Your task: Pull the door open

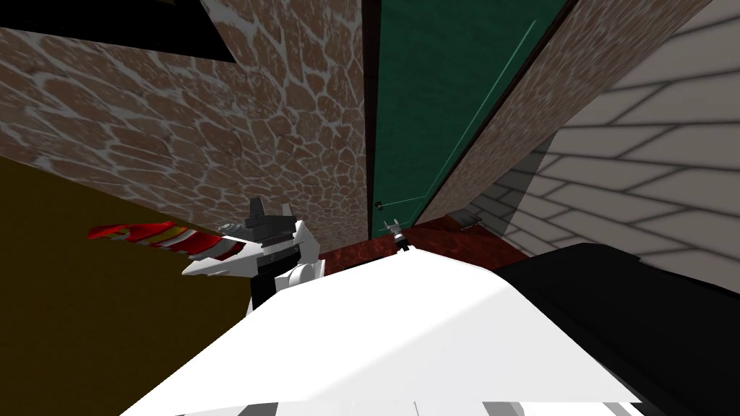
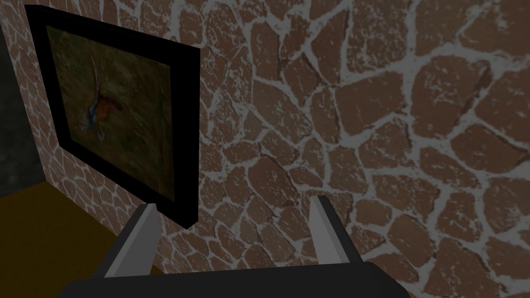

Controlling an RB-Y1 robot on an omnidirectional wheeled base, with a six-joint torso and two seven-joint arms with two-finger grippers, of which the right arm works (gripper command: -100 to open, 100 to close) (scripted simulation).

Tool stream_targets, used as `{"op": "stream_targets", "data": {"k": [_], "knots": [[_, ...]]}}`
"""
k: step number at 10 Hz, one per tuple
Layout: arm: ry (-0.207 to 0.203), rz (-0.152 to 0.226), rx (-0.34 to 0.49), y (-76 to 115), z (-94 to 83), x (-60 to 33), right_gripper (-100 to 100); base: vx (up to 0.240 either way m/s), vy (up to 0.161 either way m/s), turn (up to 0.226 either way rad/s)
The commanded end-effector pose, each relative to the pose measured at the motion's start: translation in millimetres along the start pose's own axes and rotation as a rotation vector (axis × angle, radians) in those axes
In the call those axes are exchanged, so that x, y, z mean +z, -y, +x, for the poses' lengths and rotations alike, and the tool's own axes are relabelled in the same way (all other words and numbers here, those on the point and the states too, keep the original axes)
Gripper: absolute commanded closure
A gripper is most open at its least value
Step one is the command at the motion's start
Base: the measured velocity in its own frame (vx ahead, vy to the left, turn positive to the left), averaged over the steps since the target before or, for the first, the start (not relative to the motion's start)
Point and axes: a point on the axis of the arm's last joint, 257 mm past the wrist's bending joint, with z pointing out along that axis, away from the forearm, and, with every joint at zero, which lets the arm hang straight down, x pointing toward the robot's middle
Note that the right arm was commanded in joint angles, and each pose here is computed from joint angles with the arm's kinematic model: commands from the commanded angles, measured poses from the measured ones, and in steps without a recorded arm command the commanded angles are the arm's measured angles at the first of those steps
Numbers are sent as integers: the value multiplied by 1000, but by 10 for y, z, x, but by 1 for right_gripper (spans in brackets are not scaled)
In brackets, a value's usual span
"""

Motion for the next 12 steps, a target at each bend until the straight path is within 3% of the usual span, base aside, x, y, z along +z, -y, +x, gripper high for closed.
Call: {"op": "stream_targets", "data": {"k": [1,4,5,10,12], "knots": [[-17,-3,-23,-50,95,-22,-100,116,-22,-5],[-48,-11,-54,-148,259,-57,-100,119,-26,-10],[-41,-9,-46,-120,218,-38,-100,48,-17,2],[-45,140,-73,679,197,-151,-100,6,55,298],[-44,180,-74,864,186,-192,-100,70,-9,213]]}}
